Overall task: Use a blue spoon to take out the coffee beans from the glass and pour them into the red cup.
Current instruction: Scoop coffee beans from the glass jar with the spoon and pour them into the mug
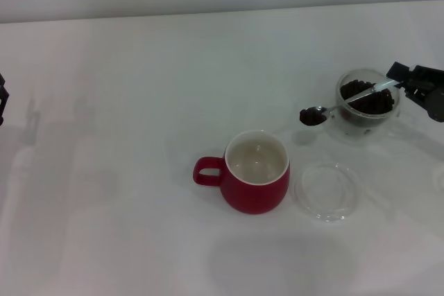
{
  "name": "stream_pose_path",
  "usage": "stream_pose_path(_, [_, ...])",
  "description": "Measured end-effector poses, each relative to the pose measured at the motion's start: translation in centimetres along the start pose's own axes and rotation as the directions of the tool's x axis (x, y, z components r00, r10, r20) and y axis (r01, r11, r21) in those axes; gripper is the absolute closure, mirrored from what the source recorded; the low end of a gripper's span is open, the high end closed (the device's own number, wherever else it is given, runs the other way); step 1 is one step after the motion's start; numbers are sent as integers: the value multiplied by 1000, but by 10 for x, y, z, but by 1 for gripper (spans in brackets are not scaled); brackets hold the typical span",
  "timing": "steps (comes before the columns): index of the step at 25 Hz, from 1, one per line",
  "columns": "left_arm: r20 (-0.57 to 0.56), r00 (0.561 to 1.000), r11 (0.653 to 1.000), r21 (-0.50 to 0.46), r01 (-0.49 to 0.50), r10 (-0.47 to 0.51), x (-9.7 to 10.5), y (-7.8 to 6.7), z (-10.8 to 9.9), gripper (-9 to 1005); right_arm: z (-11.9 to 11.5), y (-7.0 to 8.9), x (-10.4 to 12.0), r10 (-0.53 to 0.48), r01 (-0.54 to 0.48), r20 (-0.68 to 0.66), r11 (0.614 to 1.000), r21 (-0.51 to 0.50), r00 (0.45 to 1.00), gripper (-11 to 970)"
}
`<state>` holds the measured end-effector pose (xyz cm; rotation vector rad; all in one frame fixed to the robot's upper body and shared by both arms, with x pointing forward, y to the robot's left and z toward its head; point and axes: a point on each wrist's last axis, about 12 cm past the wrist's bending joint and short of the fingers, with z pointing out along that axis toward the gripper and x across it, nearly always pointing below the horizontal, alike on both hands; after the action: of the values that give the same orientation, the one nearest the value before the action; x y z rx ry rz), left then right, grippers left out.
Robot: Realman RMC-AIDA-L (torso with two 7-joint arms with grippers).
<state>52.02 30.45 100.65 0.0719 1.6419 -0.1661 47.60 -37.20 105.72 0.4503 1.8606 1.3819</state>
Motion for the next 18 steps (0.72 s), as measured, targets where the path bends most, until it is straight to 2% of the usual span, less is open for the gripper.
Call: stream_pose_path(18, [-2,1000,1000,9,-7,7,-1,0,1,435,23,6,16,-5,-1,-83,997,-73,996,812])
